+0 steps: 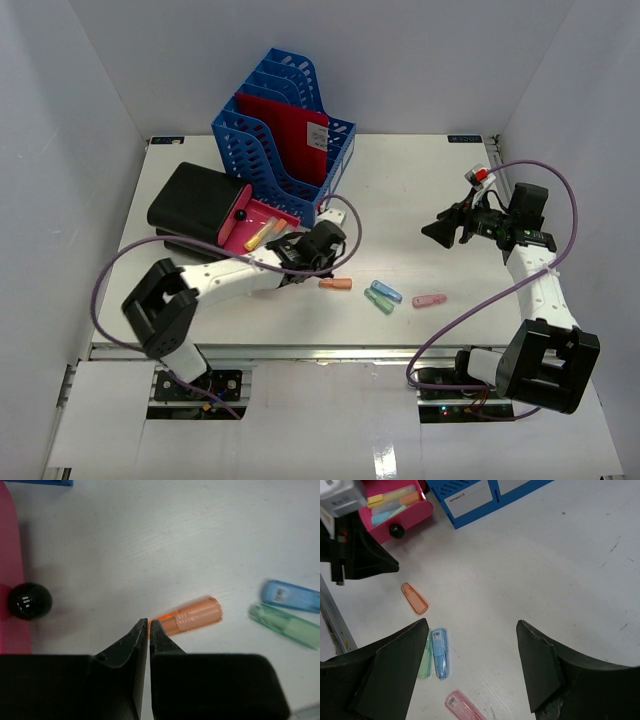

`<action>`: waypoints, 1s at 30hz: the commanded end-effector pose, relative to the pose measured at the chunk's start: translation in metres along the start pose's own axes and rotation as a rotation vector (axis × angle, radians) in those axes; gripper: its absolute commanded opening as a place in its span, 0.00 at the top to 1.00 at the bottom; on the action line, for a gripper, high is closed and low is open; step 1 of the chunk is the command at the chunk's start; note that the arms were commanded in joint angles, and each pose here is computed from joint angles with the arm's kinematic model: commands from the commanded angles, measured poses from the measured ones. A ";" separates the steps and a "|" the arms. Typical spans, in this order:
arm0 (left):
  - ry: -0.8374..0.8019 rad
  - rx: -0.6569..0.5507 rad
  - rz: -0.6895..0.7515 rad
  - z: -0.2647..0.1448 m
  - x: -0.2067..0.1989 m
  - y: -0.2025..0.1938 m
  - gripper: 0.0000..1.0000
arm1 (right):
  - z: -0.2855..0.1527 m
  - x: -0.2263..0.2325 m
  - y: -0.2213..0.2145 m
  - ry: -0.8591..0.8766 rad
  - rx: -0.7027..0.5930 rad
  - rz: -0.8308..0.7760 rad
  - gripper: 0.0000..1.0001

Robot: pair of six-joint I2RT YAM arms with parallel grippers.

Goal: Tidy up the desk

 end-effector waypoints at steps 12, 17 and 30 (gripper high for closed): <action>0.627 0.137 0.420 0.049 0.074 -0.019 0.54 | 0.003 -0.003 -0.007 0.001 0.019 0.014 0.22; 0.681 0.156 0.417 0.050 0.092 -0.020 0.30 | 0.003 -0.003 -0.007 0.001 0.020 0.013 0.22; 0.712 0.159 0.311 0.037 0.139 0.004 0.21 | 0.003 -0.002 -0.006 0.002 0.019 0.009 0.22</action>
Point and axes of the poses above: each gripper's point midway between its finger pads, its own z axis out along the fingers, its own x axis along the line the jaws close on, y = z × x, the point moved 2 cm from there along -z, back along the fingers, and after that the axes turned 8 degrees about z, right-handed, at the moved point
